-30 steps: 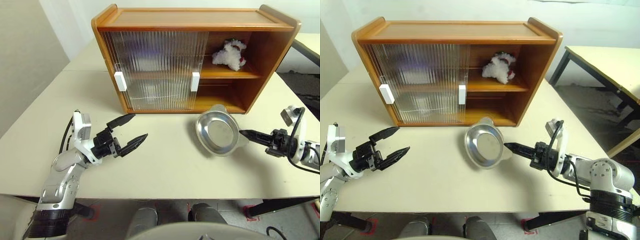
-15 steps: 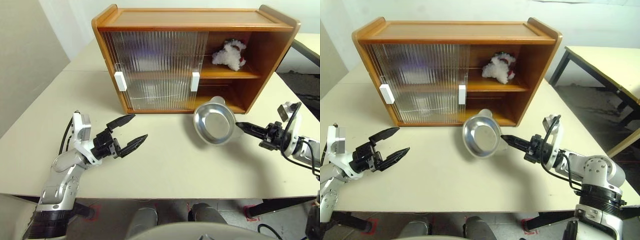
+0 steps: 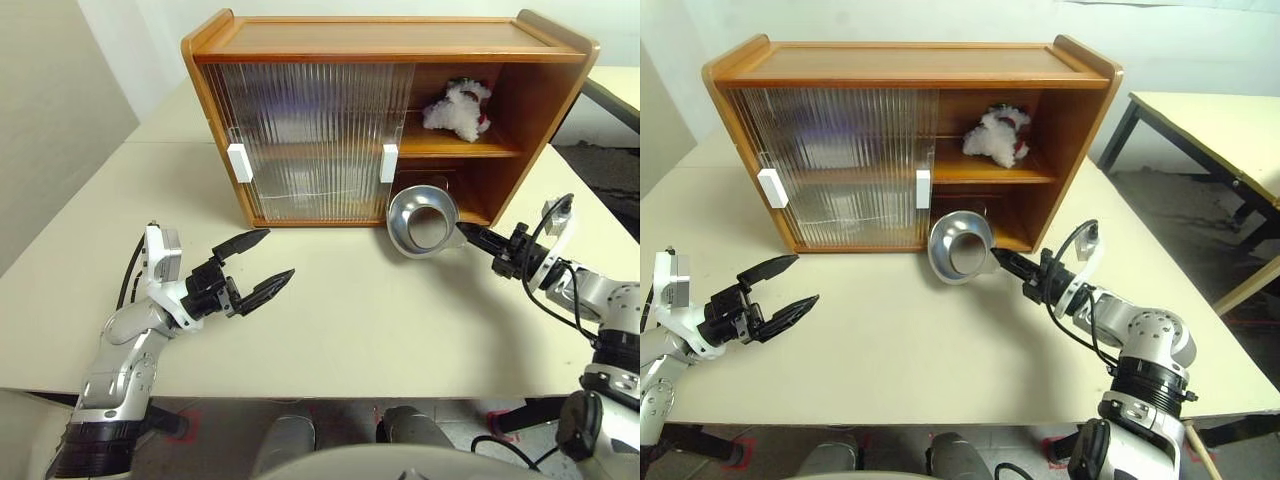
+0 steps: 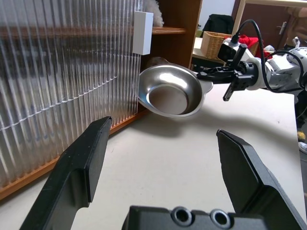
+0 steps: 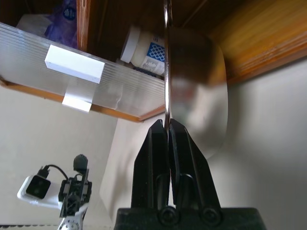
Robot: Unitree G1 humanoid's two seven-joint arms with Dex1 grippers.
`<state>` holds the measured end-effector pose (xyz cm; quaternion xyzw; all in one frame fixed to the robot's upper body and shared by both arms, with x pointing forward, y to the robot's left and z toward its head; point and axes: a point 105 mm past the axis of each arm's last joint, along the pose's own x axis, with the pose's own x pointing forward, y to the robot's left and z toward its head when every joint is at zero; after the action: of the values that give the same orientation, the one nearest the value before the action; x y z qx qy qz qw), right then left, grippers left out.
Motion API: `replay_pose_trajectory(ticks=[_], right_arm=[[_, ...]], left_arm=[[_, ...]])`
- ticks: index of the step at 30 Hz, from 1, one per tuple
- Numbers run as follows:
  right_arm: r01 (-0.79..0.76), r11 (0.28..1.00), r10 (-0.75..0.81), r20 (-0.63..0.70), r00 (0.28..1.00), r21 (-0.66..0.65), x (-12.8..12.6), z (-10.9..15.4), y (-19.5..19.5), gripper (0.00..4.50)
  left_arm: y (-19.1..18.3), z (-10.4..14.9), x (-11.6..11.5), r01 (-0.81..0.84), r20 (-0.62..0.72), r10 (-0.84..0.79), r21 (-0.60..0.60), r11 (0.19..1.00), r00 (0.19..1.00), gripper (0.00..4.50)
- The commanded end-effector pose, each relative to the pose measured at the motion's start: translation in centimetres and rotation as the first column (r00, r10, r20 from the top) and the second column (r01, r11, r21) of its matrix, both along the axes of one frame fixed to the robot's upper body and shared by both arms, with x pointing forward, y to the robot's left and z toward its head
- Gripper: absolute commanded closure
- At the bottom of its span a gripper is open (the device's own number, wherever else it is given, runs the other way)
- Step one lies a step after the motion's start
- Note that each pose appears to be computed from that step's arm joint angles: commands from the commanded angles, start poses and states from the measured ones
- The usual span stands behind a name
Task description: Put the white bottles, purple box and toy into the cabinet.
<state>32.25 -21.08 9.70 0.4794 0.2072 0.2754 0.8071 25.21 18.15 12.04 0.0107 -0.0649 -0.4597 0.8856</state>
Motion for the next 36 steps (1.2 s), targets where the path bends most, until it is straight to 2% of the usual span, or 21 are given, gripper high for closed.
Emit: replay_pose_trajectory(ticks=[1,9,16,25,36], right_arm=[[0.05,0.999,-0.051,0.021,0.998,0.005,1.0,0.4,0.0,4.46],[0.127,0.989,-0.13,0.032,0.991,0.074,2.4,1.3,-0.5,4.46],[0.253,0.964,-0.254,0.006,0.967,0.081,4.0,0.7,-1.7,4.46],[0.368,0.929,-0.368,-0.009,0.93,0.02,6.1,-0.7,-1.7,4.46],[0.355,0.934,-0.355,0.021,0.935,-0.021,7.0,-1.4,-0.2,4.46]], left_arm=[[-0.1,0.1,0.0,0.004,0.005,-0.004,0.013,1.0,1.0,0.0],[-0.1,0.1,-0.1,0.006,0.003,-0.006,0.019,1.0,1.0,0.0],[-0.1,0.1,-0.2,0.009,0.001,-0.009,0.024,1.0,1.0,0.0],[0.0,0.1,-0.1,0.011,0.001,-0.011,0.026,1.0,1.0,0.0],[-0.6,0.1,-0.3,0.014,0.004,-0.014,0.026,1.0,1.0,0.0]])
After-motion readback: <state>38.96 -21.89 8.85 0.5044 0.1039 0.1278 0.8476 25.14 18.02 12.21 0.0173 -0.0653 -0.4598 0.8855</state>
